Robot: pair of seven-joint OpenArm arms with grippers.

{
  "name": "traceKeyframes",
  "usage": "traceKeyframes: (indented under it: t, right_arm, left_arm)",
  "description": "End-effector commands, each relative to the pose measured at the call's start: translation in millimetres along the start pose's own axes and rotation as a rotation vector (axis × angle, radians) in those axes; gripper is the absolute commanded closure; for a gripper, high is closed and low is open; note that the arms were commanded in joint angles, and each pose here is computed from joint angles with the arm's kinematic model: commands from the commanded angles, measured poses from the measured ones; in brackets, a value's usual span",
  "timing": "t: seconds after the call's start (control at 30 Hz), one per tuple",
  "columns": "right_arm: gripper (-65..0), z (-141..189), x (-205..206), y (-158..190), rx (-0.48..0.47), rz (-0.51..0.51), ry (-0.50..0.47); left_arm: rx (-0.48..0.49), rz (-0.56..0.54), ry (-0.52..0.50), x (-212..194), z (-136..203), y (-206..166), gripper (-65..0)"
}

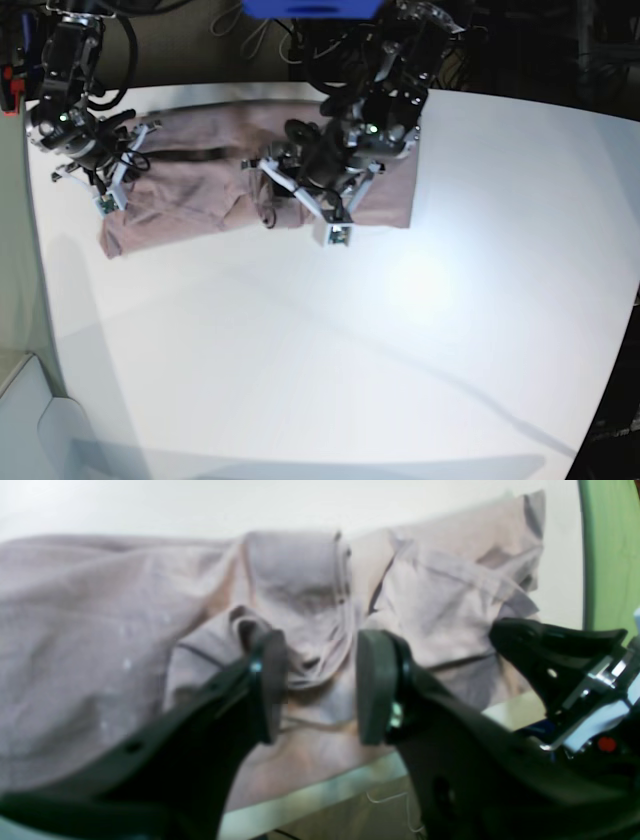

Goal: Layout the t-shirt on the table in an organized manner, then fold the t-shirt properly
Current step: 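Lay the strip end down over the shirt and open the left gripper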

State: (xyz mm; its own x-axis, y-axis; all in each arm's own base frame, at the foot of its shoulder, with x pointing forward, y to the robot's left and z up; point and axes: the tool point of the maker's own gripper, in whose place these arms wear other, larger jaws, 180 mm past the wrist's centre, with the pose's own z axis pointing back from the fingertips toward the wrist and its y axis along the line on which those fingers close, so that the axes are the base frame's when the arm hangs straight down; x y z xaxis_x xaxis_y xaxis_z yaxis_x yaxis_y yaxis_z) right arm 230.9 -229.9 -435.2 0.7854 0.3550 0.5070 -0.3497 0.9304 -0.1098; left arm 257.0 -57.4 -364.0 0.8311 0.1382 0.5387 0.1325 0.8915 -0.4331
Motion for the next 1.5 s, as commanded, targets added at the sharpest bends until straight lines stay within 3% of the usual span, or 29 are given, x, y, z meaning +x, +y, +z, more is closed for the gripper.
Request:
traceKeyframes:
  t: [0.0,0.23,0.33,0.5,0.53,0.77,0.87,1.0,1.1,1.2,1.3,1.47]
  right_arm:
    - [0.0,-0.5,-26.1,1.7,0.0,0.032,0.121]
    - [0.0,-0.5,-26.1,1.7,0.0,0.032,0.121]
    - [0.0,-0.5,-26.1,1.7,0.0,0.032,0.121]
    - [0.0,-0.5,-26.1,1.7,0.0,0.032,0.121]
    - [0.0,-0.5,-26.1,1.7,0.0,0.032,0.121]
    - [0.0,-0.6,-25.4,1.5,-0.001,0.032,0.12]
    - [0.0,-0.6,-25.4,1.5,-0.001,0.032,0.12]
    - [0.0,-0.6,-25.4,1.5,-0.001,0.032,0.12]
    - [0.0,-0.6,-25.4,1.5,-0.001,0.032,0.12]
    - [0.0,-0.4,-25.5,1.0,-0.002,0.031,0.12]
    - [0.0,-0.1,-25.8,0.1,-0.004,0.028,0.12]
    - [0.0,0.4,-26.9,0.1,-0.005,0.028,0.122]
  left_arm:
    - [-0.034,-0.004,-0.042,12.7,4.5,-11.2,-23.5]
    - [-0.089,-0.003,-0.198,50.0,42.3,-26.7,-23.5]
    - [-0.021,0.05,-0.224,60.6,47.0,4.0,-22.3]
    - [0.129,0.163,-0.26,72.6,51.1,70.3,0.0]
    - [0.15,0.18,-0.266,74.1,52.9,79.6,0.0]
    - [0.186,0.22,-0.09,39.2,33.3,97.0,0.0]
    - [0.132,0.157,0.046,11.5,18.6,70.4,0.0]
    - [-0.016,-0.195,0.227,-25.9,15.6,8.3,-0.1]
    - [-0.13,-0.43,0.279,-47.3,21.0,-21.7,-0.1]
    - [-0.211,-0.588,0.239,-43.5,30.4,-34.0,0.0]
    - [-0.218,-0.584,0.139,-21.7,43.9,-30.7,0.0]
    - [-0.215,-0.446,-0.038,14.5,56.0,-7.8,0.0]
